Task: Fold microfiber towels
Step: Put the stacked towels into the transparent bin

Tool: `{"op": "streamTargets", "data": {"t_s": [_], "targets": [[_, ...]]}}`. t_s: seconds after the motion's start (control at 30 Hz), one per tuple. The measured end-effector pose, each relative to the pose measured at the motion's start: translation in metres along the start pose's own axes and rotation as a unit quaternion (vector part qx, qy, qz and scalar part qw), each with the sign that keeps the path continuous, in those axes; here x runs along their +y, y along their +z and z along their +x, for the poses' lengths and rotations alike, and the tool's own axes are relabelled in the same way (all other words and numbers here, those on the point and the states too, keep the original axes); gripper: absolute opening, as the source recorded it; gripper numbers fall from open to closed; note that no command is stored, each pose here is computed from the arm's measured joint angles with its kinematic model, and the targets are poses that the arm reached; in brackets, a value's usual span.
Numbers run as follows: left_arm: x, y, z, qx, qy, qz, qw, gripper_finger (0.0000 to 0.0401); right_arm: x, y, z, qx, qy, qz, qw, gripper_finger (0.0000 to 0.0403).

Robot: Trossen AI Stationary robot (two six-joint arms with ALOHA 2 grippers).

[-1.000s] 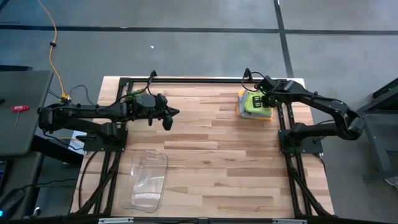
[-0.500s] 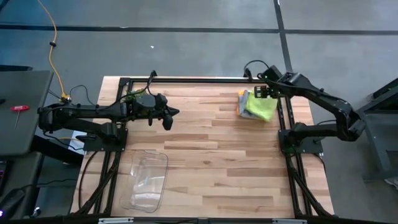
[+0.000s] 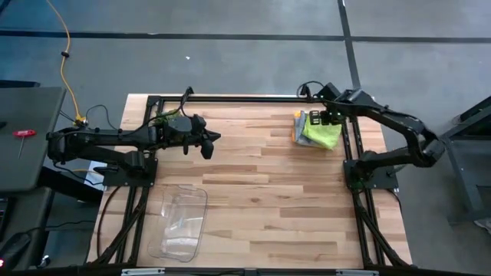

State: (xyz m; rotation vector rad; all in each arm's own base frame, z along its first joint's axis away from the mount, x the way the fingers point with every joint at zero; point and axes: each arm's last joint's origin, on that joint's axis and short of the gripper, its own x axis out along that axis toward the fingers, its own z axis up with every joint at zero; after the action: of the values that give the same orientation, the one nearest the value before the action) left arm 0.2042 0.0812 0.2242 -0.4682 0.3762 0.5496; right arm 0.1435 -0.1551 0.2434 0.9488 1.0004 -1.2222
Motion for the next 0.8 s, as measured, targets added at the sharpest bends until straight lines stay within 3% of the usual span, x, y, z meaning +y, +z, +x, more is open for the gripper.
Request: {"op": "streamTargets", "data": {"t_s": [0.07, 0.23, 0.37, 0.6, 0.73, 0.8], "targets": [[0.0, 0.0, 0.0, 0.0, 0.0, 0.0, 1.0, 0.0, 0.004, 0.001, 0.013, 0.008, -0.002, -0.002, 1.0, 0.0015], [0.0, 0.0, 0.0, 0.0, 0.0, -0.001, 1.0, 0.0, 0.016, 0.009, 0.038, 0.023, 0.002, 0.004, 1.0, 0.0012], [-0.001, 0.005, 0.0, -0.024, -0.01, -0.045, 0.999, 0.0, 0.026, 0.008, 0.058, 0.053, -0.007, -0.016, 0.998, 0.0007], [-0.003, 0.039, -0.005, -0.099, -0.064, -0.091, 0.989, 0.0, 0.045, 0.004, 0.102, 0.086, -0.047, -0.051, 0.994, 0.0001], [-0.008, 0.062, -0.013, -0.103, -0.084, -0.065, 0.989, 0.0, 0.059, -0.005, 0.117, 0.09, -0.059, -0.063, 0.992, 0.0001], [-0.012, 0.073, -0.017, -0.102, -0.084, -0.041, 0.99, 0.0, 0.072, -0.008, 0.12, 0.065, -0.04, -0.065, 0.995, 0.0001]]}}
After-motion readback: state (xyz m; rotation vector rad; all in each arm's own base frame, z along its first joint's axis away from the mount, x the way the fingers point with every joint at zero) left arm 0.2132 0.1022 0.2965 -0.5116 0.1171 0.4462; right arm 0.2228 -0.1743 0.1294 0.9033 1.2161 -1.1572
